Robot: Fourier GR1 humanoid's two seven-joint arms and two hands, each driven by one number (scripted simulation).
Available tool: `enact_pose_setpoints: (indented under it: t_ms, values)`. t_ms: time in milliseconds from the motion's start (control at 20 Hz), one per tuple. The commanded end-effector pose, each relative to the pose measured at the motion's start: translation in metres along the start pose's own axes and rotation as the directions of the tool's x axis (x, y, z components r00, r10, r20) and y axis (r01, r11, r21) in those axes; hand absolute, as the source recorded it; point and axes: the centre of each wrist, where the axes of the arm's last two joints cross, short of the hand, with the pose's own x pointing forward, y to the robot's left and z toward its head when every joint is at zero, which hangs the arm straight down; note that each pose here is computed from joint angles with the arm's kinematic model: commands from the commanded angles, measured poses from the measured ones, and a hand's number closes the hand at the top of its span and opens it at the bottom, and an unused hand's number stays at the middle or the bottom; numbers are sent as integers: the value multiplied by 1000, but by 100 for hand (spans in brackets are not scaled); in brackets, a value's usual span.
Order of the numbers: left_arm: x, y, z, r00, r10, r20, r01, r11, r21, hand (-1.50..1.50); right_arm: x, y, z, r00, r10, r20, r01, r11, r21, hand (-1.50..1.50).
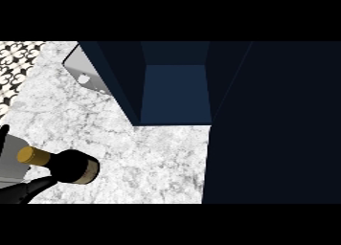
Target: Pick up the wine, place it into the cabinet and close the cabinet
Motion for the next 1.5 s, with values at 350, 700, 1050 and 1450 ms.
enact_pose_setpoints:
  t_ms: [350, 700, 1050, 1450]
  values:
    - [-56, 14, -13, 999, -15, -42, 15, 1000, 9, -150, 47, -1, 43, 995, -9, 101, 6, 1000, 28, -150]
    - [-96, 15, -34, 997, -32, -69, 36, 998, 45, -150, 44, 5, 44, 995, -28, 100, 26, 999, 20, -150]
    - [-140, 38, -19, 995, -17, -100, 21, 999, 35, -150, 51, 1, 43, 995, -7, 97, 4, 999, 34, -150]
    - [-171, 31, -28, 989, 3, -147, -6, 1000, -23, -150, 53, 0, 45, 995, -3, 102, -1, 999, 34, -150]
